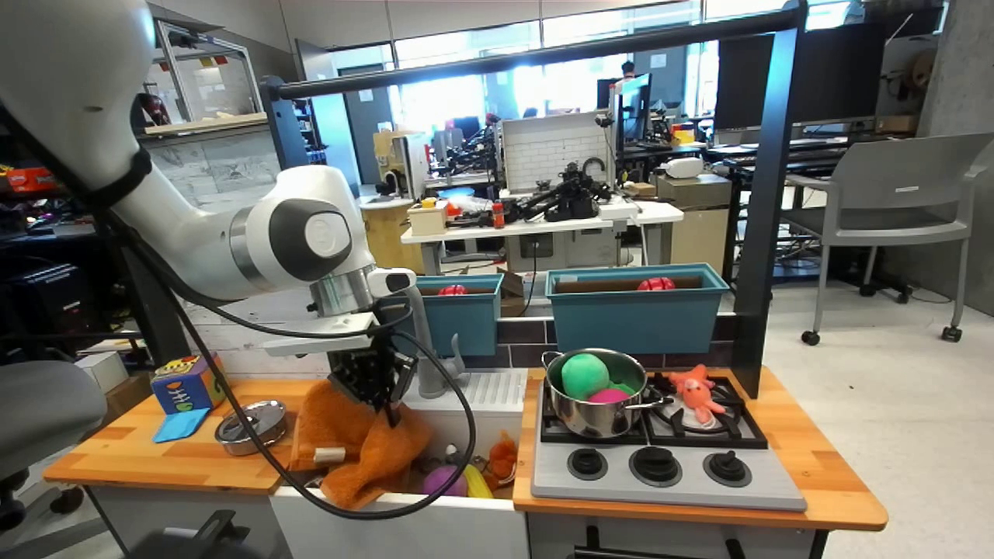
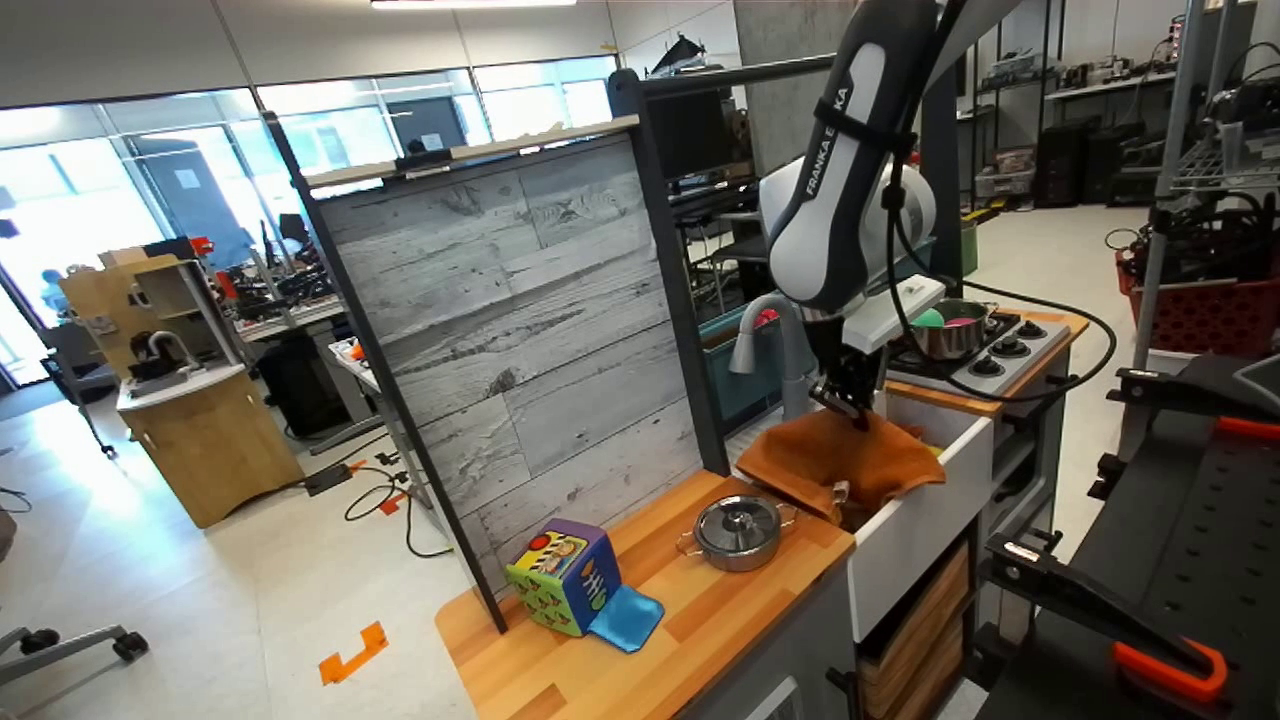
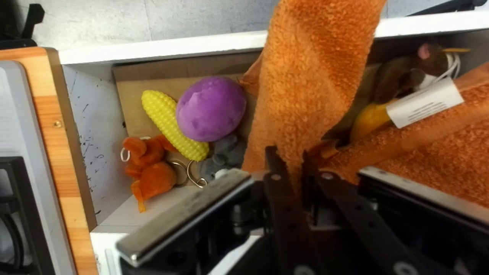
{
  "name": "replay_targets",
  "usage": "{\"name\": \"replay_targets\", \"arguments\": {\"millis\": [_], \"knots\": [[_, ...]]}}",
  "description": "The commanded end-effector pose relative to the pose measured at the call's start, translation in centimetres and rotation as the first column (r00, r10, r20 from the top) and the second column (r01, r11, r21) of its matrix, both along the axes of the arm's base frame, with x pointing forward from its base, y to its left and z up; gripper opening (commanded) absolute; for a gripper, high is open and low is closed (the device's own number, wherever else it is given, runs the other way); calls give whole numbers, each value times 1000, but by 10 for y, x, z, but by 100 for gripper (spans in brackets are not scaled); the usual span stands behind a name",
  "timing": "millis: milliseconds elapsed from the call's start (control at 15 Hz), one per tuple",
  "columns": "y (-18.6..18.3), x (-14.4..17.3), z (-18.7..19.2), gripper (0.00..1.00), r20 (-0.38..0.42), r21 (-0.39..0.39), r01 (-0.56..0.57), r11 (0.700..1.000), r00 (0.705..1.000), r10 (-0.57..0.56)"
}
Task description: Hang the towel on the black rod
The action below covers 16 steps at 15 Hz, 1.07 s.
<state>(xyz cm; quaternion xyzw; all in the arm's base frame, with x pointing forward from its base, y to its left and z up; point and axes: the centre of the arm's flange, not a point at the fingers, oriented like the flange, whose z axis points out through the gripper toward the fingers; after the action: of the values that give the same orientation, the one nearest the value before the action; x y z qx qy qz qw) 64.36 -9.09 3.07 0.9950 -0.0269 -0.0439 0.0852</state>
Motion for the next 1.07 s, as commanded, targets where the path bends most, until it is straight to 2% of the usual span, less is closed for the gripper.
{"name": "replay_targets", "arguments": {"millis": [0,267,400,533,667,800,1000], "knots": [[-9,-13,31,0,-49,-21,-50,999,998,49],[-27,-41,92,1,-21,24,-169,985,985,169],[-40,-52,127,1,34,54,-211,976,977,209],[-54,-61,163,1,125,82,-227,970,968,216],[-67,-67,196,1,236,105,-211,972,954,182],[-83,-71,226,1,325,133,-151,980,940,101],[-103,-83,264,1,443,204,-90,975,896,-10]]}}
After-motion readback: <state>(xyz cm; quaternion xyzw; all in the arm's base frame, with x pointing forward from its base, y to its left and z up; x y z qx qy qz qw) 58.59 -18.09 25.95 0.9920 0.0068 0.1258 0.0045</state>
